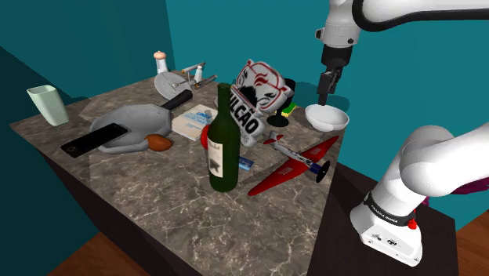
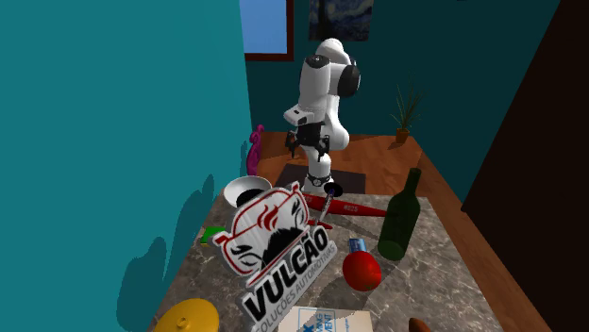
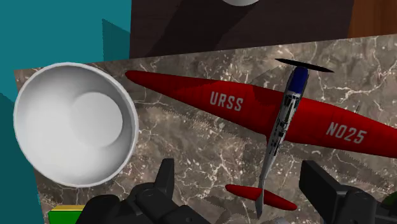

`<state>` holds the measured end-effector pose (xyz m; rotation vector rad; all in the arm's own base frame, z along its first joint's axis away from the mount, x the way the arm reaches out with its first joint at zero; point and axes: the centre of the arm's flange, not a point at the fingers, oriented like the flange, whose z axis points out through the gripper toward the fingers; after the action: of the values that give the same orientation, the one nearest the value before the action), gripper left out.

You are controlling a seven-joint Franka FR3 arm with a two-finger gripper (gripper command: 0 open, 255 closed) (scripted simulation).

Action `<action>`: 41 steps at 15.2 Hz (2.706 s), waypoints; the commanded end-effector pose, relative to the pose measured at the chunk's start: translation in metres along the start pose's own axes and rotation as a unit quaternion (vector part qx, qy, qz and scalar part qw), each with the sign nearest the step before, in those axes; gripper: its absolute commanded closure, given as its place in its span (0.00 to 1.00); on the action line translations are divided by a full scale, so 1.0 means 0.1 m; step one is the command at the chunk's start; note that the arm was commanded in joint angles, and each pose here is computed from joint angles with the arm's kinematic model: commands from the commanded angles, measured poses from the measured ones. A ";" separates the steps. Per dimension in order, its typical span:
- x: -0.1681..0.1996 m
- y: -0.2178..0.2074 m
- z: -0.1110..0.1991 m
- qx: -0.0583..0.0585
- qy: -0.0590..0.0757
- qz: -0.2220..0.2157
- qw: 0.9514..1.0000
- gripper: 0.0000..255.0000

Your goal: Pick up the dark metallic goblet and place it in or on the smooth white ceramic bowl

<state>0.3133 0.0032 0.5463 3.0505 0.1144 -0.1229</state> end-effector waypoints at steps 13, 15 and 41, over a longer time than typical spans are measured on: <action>1.27 1.11 0.09 0.043 -0.008 -0.007 0.999 0.00; 1.49 1.29 0.12 0.050 -0.010 -0.008 0.999 0.00; 2.32 1.95 0.65 0.079 -0.016 -0.013 0.997 1.00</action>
<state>0.5538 -0.1808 0.4823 3.2033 0.1459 -0.1815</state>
